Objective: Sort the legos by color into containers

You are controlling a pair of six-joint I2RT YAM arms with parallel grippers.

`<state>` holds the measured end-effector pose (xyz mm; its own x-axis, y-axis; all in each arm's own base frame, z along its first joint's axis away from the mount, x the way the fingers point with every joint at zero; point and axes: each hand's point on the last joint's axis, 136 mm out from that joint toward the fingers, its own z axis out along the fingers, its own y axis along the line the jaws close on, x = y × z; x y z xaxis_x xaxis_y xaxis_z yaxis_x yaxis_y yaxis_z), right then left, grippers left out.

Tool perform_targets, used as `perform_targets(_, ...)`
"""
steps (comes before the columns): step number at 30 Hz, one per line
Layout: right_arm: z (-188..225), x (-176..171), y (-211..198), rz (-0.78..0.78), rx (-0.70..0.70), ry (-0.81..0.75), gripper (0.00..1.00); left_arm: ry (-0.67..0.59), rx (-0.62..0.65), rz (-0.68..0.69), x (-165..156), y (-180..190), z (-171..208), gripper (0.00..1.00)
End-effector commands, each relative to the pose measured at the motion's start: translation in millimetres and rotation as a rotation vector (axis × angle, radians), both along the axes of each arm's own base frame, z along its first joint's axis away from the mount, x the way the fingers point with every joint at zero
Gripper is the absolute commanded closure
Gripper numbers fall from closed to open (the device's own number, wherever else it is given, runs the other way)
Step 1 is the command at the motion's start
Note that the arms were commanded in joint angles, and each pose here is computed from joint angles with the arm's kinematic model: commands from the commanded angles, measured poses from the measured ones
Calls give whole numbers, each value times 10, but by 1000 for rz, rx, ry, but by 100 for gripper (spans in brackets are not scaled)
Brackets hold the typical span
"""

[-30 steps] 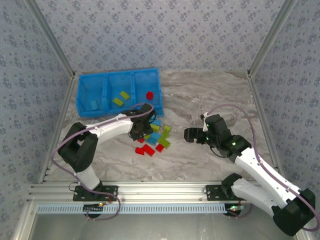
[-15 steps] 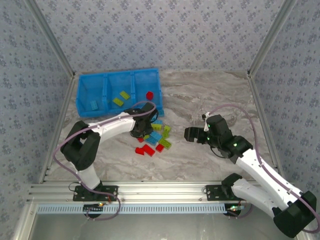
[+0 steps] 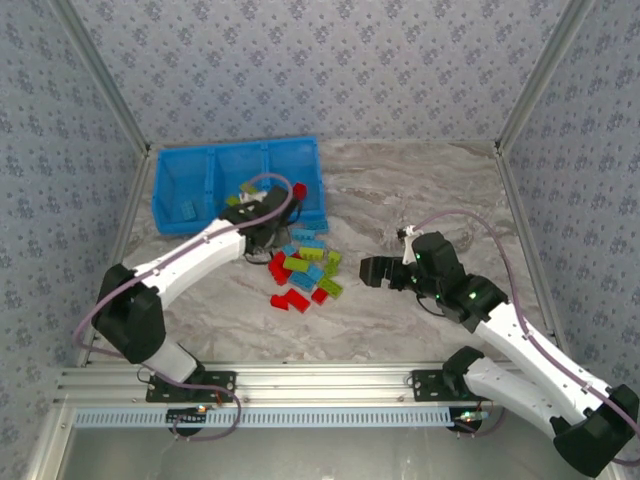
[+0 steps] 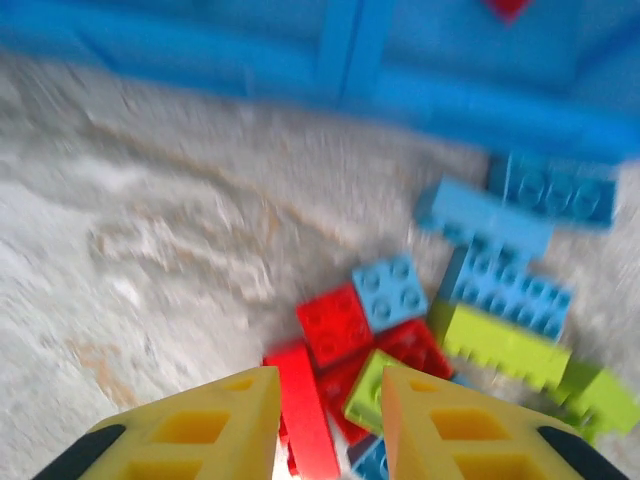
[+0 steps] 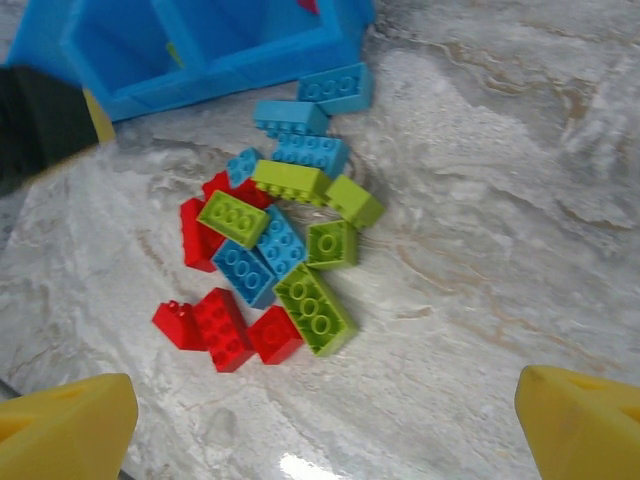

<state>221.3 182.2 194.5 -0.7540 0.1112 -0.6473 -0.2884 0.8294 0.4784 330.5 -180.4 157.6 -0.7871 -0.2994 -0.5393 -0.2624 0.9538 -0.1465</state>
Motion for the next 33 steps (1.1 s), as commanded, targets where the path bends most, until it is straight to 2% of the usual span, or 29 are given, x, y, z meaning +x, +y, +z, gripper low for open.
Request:
perform_targets(1,70,-6,33,8,9,-24,0,-62,43,-35,185,43,204,61)
perform_targets(4,3,-22,-6,-10,-8,-10,0,-14,-88,-261,125,-488,47,50)
perform_targets(6,-40,-28,-16,-16,-12,-1,0,31,-126,-428,-42,-827,-88,37)
perform_targets(8,-51,-33,-11,-12,-12,2,0,64,-45,-490,-139,-880,-237,29)
perform_targets(11,-48,-31,-3,-9,-12,1,0,135,88,-475,-155,-715,-470,16)
perform_targets(13,-38,-25,-8,-10,-15,-5,0,181,138,-487,-187,-654,-605,12)
perform_targets(20,-54,-42,-11,-12,-17,6,0,290,201,-521,-247,-626,-927,12)
perform_targets(33,-67,-37,-21,-22,-17,10,0,340,198,-502,-309,-609,-1122,39)
